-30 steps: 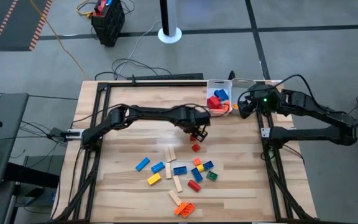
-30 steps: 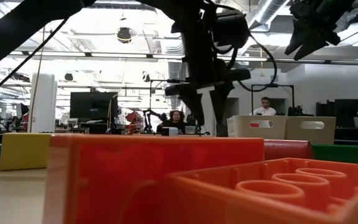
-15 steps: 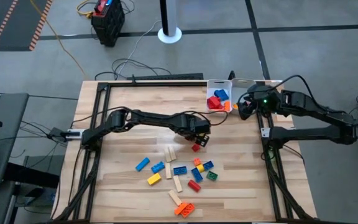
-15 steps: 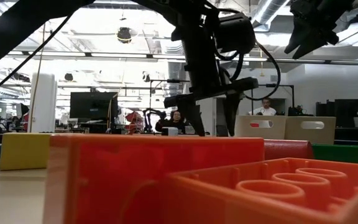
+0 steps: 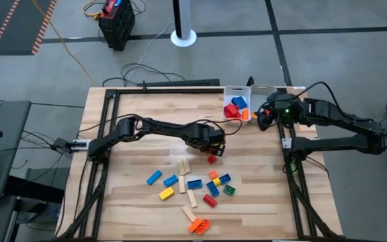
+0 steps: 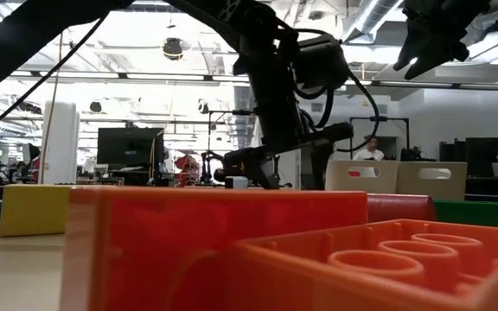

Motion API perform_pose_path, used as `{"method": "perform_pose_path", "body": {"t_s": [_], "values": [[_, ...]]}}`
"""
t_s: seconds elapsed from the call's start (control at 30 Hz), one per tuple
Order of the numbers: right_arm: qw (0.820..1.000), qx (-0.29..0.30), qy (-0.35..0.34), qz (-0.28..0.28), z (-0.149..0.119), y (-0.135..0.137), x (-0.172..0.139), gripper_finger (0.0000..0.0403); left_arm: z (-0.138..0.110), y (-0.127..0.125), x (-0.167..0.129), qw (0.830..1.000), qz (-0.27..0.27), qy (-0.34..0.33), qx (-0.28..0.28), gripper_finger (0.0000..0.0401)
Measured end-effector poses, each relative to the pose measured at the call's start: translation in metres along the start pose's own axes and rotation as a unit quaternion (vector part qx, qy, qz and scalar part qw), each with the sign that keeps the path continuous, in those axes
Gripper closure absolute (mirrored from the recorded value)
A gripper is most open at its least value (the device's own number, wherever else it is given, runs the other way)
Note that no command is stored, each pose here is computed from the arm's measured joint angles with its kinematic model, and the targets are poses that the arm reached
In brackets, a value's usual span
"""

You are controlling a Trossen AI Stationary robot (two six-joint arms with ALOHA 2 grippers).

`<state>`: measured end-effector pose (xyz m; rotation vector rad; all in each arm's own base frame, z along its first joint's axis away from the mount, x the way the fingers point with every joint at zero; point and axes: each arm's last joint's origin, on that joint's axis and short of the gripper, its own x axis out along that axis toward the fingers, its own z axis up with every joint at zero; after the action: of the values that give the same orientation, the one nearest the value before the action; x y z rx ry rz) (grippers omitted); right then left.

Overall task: Sort blocks by size
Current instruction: Put the small red semi circular wooden block into the gray bin

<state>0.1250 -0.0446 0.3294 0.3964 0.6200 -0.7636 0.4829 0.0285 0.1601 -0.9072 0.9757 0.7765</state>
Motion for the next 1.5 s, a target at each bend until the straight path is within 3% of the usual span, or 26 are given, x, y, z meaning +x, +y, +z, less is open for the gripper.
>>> {"method": "perform_pose_path", "body": {"t_s": [0.27, 0.6, 0.8, 1.0, 1.23, 1.37, 1.5], "values": [[1.000, 0.001, -0.002, 0.001, 0.000, 0.000, 0.000, 0.0159, -0.003, 0.000, 0.000, 1.000, 0.004, 0.007, 0.021, 0.0138], [1.000, 0.005, -0.008, 0.002, 0.002, 0.001, 0.000, 0.0159, -0.002, 0.006, 0.000, 0.996, 0.022, 0.023, 0.089, 0.0277], [1.000, 0.016, -0.007, 0.001, 0.001, 0.001, 0.000, 0.0159, 0.011, 0.010, -0.012, 0.992, 0.015, 0.016, 0.122, 0.0281], [0.999, 0.032, -0.007, -0.011, 0.001, -0.004, 0.000, 0.0159, 0.042, 0.016, -0.045, 0.987, -0.019, -0.028, 0.160, 0.0281], [0.998, 0.065, -0.013, 0.005, 0.000, -0.009, -0.008, 0.0159, 0.080, 0.018, -0.063, 0.966, -0.156, -0.050, 0.202, 0.0276], [0.998, 0.034, 0.001, 0.053, -0.003, -0.004, -0.012, 0.0159, 0.095, 0.022, -0.062, 0.953, -0.221, -0.035, 0.206, 0.0275], [0.994, -0.034, -0.009, 0.105, -0.003, 0.007, -0.015, 0.0159, 0.113, 0.024, -0.073, 0.929, -0.309, -0.036, 0.199, 0.0274]]}}
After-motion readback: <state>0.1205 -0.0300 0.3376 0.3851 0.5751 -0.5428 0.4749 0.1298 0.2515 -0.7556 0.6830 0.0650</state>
